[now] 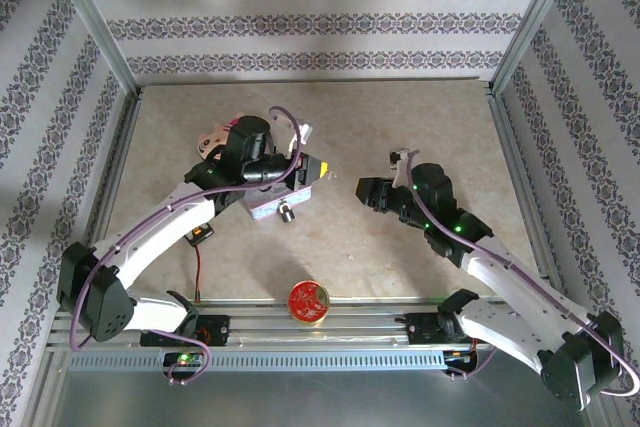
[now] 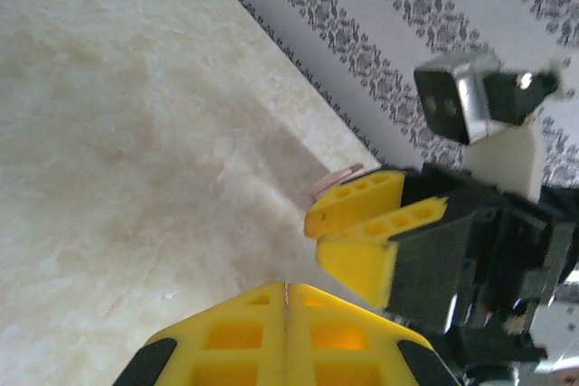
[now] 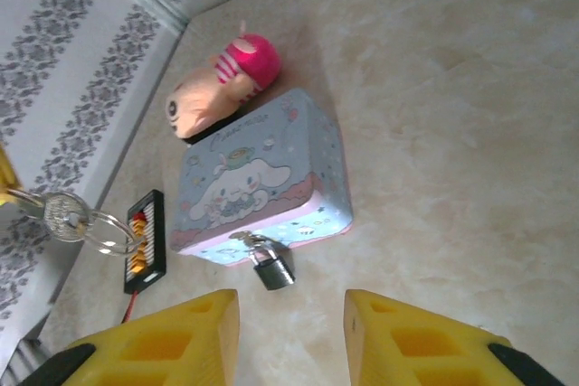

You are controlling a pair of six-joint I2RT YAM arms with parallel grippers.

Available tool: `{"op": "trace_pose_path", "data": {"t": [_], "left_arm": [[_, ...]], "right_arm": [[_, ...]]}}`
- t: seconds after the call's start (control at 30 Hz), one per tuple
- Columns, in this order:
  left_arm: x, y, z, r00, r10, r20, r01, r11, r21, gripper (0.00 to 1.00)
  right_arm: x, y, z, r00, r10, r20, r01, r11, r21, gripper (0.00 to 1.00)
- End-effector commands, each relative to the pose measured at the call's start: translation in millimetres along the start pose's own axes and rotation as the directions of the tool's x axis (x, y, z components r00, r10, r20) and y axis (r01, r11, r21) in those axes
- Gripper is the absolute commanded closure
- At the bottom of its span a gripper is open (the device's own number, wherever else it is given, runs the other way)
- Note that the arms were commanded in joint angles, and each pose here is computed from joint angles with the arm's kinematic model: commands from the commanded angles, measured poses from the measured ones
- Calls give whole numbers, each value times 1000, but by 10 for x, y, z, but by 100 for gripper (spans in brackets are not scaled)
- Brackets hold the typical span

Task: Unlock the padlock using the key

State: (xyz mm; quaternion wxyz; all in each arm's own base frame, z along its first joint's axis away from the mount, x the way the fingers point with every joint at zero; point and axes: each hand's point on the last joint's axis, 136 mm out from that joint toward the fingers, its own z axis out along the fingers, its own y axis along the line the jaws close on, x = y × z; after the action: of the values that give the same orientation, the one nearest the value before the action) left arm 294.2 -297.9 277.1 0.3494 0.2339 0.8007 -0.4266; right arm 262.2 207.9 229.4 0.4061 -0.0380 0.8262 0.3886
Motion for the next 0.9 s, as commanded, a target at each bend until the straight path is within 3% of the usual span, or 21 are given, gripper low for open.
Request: {"op": "trace_pose_path", "data": {"t": [0.0, 0.07, 0.3, 0.87], "left_arm": [[129, -124, -114, 991, 109, -71, -105, 993, 57, 100], [159, -253, -146, 986, 144, -80, -133, 982, 131, 100], [91, -582, -331, 981, 193, -6, -181, 928, 327, 100], [117, -742, -425, 980, 200, -4, -178, 882, 436, 100]], "right_arm": [[-84, 441, -145, 993, -107, 47, 115, 968, -222, 57], [-78, 646, -237, 988, -145, 59, 157, 933, -325, 51], [-24, 961, -392, 978, -198, 65, 204, 848, -490, 50], [-1, 1134, -282, 973, -230, 25, 201, 788, -582, 57]]}}
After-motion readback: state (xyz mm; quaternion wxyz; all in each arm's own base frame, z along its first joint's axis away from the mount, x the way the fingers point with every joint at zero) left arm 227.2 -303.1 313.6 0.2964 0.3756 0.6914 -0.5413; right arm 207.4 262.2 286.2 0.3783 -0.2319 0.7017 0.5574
